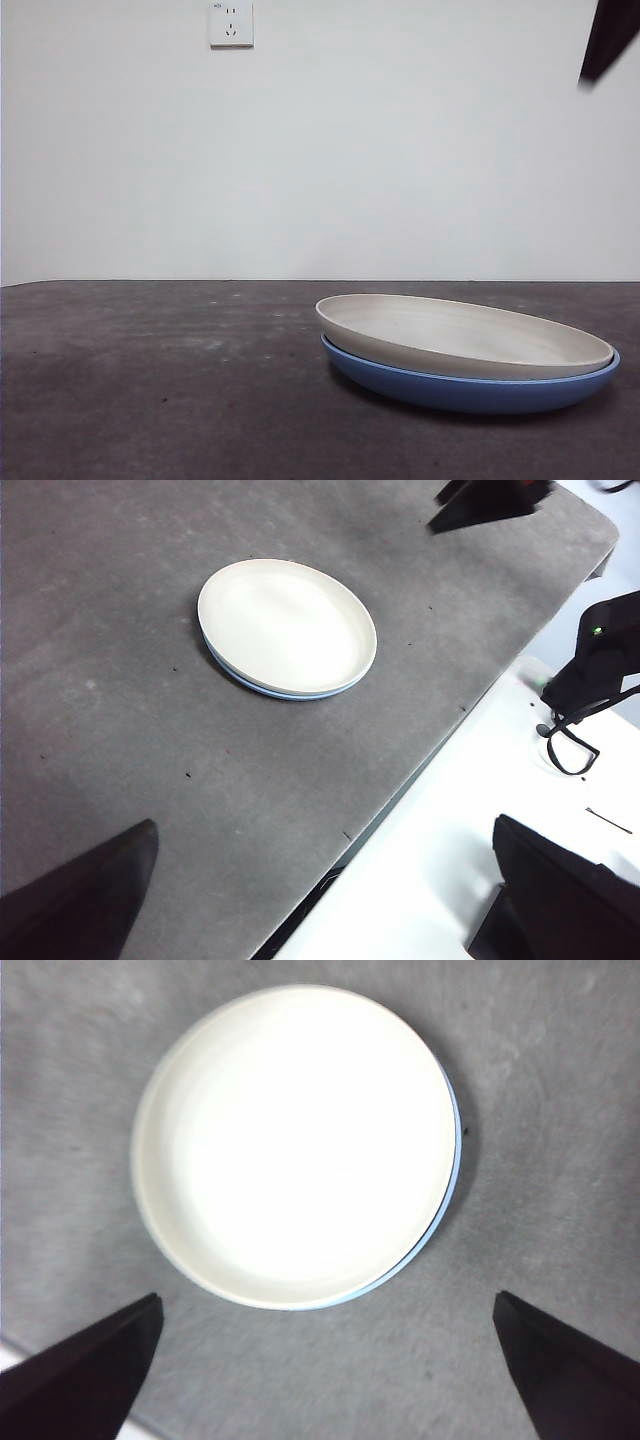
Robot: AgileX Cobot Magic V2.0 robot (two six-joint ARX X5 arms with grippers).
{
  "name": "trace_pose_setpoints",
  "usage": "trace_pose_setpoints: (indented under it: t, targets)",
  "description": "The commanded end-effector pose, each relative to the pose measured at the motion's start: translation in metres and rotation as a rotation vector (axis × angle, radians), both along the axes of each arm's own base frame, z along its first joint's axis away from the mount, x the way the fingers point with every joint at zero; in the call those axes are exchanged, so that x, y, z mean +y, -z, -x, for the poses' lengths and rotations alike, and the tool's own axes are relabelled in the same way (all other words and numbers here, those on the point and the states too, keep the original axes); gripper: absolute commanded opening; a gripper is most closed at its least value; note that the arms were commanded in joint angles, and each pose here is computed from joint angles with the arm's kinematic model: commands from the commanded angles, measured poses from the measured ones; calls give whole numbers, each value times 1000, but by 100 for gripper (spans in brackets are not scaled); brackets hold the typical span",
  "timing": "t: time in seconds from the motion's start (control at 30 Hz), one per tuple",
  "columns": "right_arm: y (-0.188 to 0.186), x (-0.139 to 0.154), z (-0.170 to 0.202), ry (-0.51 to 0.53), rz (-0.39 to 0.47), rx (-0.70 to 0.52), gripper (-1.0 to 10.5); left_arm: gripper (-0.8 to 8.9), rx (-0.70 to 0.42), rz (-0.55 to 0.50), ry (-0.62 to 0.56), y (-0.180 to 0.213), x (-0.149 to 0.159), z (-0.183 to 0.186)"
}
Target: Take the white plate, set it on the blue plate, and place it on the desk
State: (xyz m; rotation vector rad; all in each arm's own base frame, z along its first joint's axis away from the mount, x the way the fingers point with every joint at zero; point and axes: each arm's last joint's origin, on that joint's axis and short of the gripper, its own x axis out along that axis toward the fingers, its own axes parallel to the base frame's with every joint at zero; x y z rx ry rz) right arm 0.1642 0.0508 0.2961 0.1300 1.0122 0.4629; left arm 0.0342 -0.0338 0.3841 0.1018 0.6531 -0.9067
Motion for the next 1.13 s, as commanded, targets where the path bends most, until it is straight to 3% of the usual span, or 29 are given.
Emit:
trace_pose_setpoints:
  t: [0.03,0.4,0.8,1.13]
  targets:
    - [13,3,-19,7,4,18,624,583,-7,30,-18,5,1,2]
    - [67,-4,-85,43,-54,136,624,583,10,85,-56,18,2,3]
    - [110,-1,-115,7,-85,209,621,583,-9,97,-54,16,1,2]
    - [127,1,-122,-18,-121,257,469,583,-3,100,-59,16,1,2]
